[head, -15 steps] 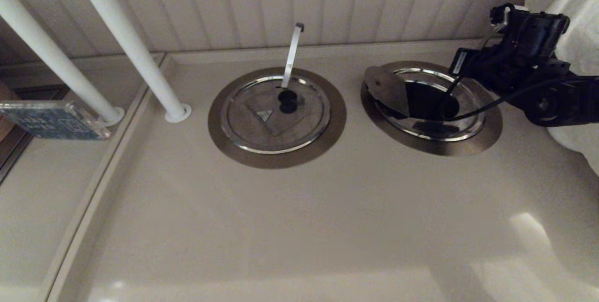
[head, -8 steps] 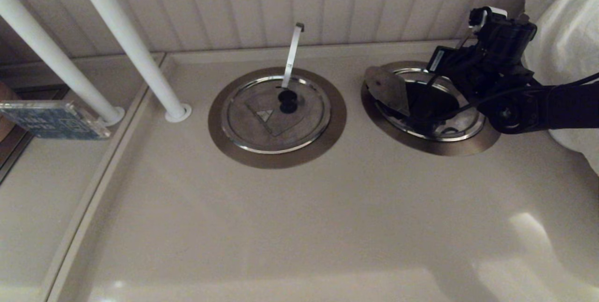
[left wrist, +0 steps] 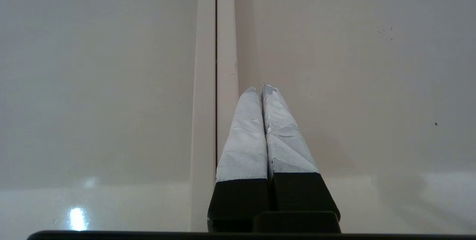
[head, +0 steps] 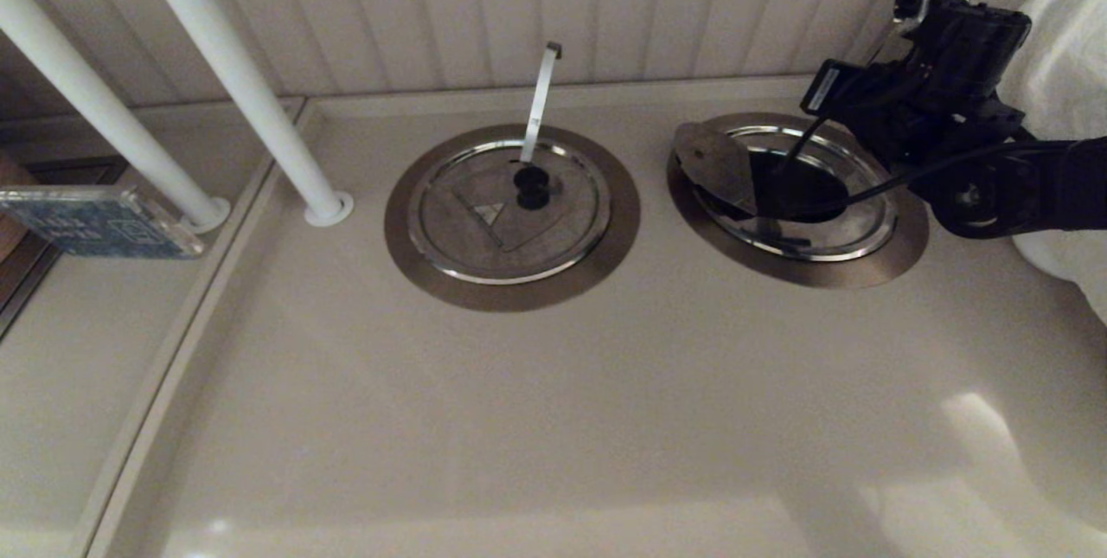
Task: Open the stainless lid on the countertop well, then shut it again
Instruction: Stir with a spoon
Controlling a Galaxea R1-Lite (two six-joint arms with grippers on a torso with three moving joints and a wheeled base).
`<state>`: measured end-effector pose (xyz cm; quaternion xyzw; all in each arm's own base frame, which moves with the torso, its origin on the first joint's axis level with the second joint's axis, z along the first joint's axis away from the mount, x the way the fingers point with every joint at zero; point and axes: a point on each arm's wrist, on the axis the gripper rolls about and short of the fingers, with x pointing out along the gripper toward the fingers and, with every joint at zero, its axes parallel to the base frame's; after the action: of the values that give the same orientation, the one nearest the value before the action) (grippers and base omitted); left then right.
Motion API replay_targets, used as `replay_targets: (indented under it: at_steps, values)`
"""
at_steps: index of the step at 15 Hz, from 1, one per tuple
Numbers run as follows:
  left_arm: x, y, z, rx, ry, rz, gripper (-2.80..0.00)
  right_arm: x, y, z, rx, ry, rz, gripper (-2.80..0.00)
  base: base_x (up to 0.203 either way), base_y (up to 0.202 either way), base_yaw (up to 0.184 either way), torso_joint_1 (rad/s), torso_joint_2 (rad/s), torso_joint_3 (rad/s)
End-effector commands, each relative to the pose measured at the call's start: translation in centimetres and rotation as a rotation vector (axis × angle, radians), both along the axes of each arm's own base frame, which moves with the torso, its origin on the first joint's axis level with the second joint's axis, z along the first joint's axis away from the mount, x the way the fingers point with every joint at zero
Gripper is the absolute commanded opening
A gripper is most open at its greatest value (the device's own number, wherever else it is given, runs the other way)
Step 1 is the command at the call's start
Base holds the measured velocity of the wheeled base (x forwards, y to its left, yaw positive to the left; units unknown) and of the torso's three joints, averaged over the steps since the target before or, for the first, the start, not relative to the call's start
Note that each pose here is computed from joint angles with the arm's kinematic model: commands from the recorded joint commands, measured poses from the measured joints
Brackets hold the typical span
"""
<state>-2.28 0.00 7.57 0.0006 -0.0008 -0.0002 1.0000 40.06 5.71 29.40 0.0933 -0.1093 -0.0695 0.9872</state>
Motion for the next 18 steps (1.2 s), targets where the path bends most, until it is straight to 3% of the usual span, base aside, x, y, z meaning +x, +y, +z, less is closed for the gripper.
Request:
replay_targets:
  at_steps: [1,6,10,13,18]
  values:
    - [0.0,0.0,0.0,0.000,-0.001,0.000,-2.80,-2.5,0.1,2.3,0.009,-0.054,0.013,-2.80,0.000,0.000,0.000,0.000,0.00,0.000]
    - [0.0,0.0,0.0,0.000,-0.002,0.000,-2.80,-4.5,0.6,2.1,-0.035,-0.001,0.105,-2.80,0.000,0.000,0.000,0.000,0.00,0.000]
    - [0.0,0.0,0.0,0.000,-0.001,0.000,-2.80,-3.3,-2.0,1.1,-0.134,0.046,0.020,-2.80,0.000,0.000,0.000,0.000,0.00,0.000]
    - [0.0,0.0,0.0,0.000,-0.001,0.000,-2.80,-3.1,-3.8,1.7,-0.138,0.057,-0.011,-2.80,0.000,0.000,0.000,0.000,0.00,0.000]
    - [0.0,0.0,0.0,0.000,-0.001,0.000,-2.80,-0.9,-3.8,1.1,-0.096,0.044,-0.016,-2.80,0.000,0.000,0.000,0.000,0.00,0.000]
